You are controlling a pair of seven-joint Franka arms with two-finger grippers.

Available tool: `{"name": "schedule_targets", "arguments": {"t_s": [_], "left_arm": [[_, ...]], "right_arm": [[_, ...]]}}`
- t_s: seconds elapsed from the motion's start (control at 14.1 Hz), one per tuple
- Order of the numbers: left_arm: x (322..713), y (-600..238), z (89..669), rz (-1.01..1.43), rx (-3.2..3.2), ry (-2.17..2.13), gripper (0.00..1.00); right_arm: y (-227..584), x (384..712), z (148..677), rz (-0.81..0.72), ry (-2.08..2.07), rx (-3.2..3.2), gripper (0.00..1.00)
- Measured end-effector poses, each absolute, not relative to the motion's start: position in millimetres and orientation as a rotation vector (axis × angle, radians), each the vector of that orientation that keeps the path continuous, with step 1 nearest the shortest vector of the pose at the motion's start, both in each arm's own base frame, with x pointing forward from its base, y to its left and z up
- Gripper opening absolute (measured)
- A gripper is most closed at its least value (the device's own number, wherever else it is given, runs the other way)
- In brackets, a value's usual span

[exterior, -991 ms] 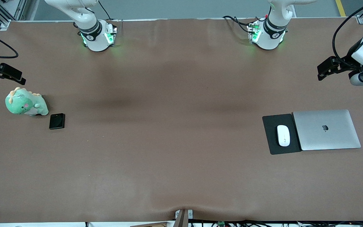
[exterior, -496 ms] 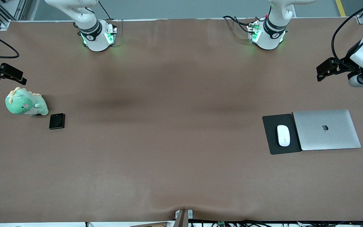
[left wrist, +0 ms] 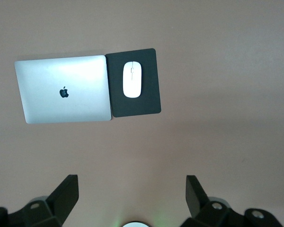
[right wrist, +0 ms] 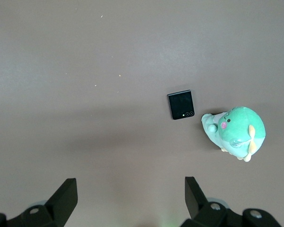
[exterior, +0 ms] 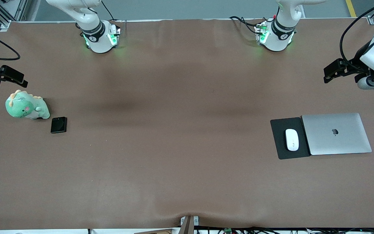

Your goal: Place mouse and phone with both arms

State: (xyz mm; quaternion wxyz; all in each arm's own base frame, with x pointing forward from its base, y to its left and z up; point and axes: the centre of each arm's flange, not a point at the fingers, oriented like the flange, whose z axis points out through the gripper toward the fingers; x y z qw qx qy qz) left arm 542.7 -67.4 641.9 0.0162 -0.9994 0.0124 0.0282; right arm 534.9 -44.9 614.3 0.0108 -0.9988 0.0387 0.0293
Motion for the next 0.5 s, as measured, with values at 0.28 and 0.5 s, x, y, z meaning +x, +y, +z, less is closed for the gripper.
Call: {"name": "schedule_targets", "arguments": {"t_s": [0.28,0.5], "left_arm": [[540.7,-65.7,640.6,0.116,-3.105,0.029,1.00],[538.8,-63.6,639.1,0.145,-3.102,0.023,1.00]], "right_arm": [[-44.1,534.9,614.2,0.093,0.118,-3.117,1.00],[-43.9,534.9,614.2,0.093,0.118,-3.117,1.00]]}}
